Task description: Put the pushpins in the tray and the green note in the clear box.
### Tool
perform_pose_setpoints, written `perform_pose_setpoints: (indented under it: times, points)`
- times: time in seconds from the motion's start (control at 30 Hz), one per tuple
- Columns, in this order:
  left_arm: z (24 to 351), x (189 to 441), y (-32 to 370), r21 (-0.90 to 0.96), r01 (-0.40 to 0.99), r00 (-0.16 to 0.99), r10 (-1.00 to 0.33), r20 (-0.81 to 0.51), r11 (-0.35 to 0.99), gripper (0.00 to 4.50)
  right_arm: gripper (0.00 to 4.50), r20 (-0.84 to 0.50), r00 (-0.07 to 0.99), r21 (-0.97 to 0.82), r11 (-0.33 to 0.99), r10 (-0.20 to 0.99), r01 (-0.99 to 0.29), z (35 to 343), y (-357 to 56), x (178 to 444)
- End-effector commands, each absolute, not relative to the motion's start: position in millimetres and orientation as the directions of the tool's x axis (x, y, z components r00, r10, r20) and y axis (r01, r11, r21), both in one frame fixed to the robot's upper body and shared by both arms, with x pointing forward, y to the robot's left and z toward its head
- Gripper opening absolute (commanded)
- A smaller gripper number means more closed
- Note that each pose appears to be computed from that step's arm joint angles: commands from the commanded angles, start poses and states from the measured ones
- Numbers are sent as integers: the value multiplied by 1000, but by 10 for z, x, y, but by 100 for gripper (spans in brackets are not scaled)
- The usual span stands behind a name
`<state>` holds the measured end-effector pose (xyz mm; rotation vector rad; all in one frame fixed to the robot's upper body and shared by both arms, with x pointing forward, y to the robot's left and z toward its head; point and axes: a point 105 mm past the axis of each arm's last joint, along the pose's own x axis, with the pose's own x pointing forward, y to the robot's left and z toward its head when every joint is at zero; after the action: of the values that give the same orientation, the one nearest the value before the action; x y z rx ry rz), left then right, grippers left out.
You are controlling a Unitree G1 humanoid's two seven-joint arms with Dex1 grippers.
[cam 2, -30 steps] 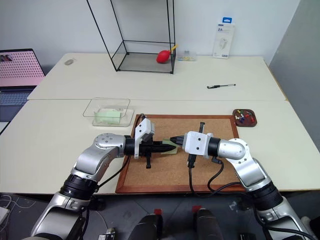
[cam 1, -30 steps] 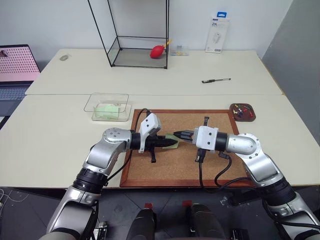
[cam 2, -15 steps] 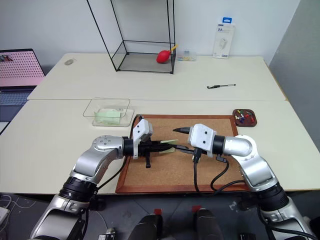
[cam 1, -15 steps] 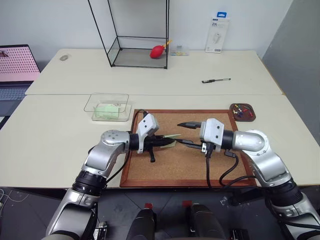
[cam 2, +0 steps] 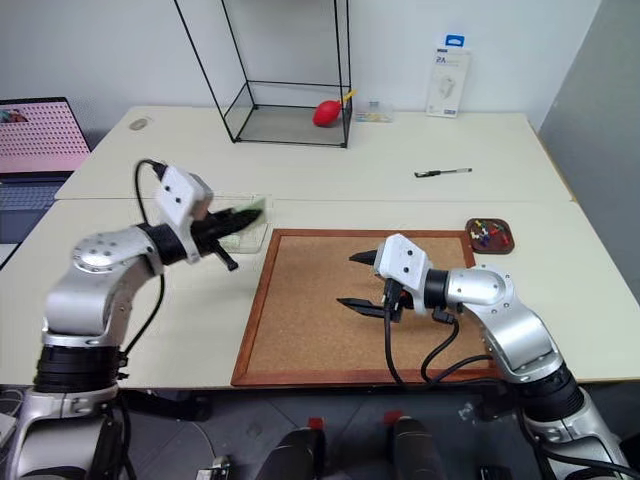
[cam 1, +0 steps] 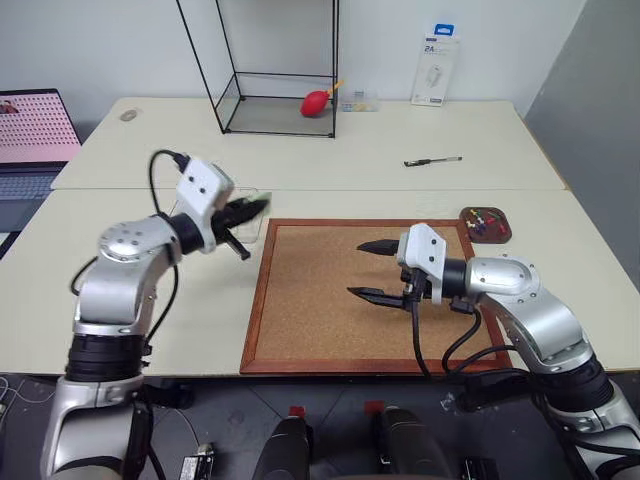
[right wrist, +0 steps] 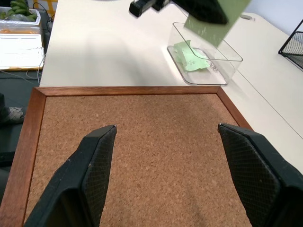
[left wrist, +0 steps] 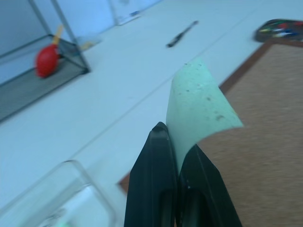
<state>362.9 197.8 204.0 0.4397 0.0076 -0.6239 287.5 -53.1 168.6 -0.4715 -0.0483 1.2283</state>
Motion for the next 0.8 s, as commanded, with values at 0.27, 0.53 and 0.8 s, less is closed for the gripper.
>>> perform_pose_setpoints:
  times: [0.27,0.53,0.8]
  points:
    - [2123,4069,2653,634,255,964,-245,-105,730,0,364,-175,329,-405,237,928,-883,1869,-418,2911]
    - [1998,4182,2725,639,287,957,-246,-155,714,81,366,-161,326,-400,240,932,-885,1900,-386,2903]
    - [1981,4182,2678,623,333,940,-296,-167,708,227,366,-160,326,-396,242,932,-886,1899,-382,2886]
